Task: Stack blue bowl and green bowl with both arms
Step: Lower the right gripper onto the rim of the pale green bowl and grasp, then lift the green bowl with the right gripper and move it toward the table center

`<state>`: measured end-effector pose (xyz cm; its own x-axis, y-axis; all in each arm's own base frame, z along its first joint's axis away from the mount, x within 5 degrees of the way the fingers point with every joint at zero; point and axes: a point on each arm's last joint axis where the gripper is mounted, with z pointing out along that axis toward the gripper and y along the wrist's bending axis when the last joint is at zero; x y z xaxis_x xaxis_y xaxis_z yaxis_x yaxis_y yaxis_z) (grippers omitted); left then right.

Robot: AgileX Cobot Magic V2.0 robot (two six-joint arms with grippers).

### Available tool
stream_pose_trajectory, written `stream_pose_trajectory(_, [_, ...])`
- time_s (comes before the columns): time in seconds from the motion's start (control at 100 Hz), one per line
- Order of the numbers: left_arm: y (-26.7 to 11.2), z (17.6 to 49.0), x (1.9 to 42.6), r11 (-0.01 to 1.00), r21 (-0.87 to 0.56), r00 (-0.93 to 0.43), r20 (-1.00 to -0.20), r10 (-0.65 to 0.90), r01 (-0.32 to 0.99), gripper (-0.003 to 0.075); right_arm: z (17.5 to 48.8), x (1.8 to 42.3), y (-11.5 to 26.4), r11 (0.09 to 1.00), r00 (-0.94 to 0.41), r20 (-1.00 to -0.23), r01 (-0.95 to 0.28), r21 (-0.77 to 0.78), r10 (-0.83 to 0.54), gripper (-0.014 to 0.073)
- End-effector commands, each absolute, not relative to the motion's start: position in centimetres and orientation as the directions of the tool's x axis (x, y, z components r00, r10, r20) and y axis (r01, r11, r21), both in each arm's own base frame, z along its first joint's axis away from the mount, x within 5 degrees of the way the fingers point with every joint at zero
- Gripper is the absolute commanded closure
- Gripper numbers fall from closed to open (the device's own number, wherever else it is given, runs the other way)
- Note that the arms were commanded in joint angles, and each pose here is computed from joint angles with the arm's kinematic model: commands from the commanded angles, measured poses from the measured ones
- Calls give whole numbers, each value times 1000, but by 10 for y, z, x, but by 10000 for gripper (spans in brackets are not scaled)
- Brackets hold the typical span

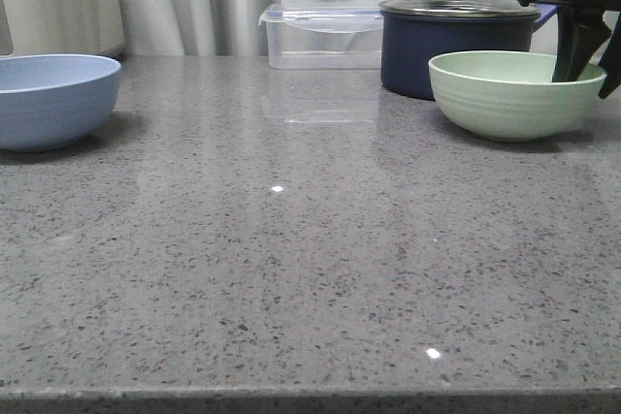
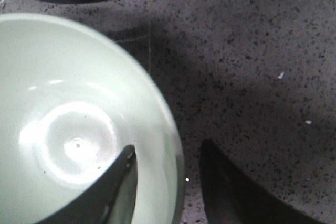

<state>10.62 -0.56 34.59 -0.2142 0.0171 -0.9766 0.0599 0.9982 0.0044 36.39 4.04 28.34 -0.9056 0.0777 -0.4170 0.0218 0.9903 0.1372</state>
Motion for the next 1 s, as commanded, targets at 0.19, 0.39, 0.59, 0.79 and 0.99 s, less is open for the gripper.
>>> stream_pose_trajectory(0.19, [-5,364,108,999,-2,-110,-994,4,51,337,309,363,40,989,-860,-504,6,149,82,637])
stream_pose_trajectory(0.39, [-5,364,108,999,-2,-111,-994,4,51,337,309,363,40,989,-859,-506,7,150,83,675])
stream_pose_trajectory(0.59, [-5,364,108,999,-2,-111,-994,4,51,340,319,358,44,984,-853,-514,-2,179,91,675])
stream_pose_trajectory(0.79, [-5,364,108,999,-2,-111,-994,4,51,355,320,351,74,979,-864,-503,-87,183,17,675])
stream_pose_trajectory(0.99, [-5,364,108,999,-2,-111,-994,4,51,355,330,347,123,952,-822,-566,-215,218,-57,675])
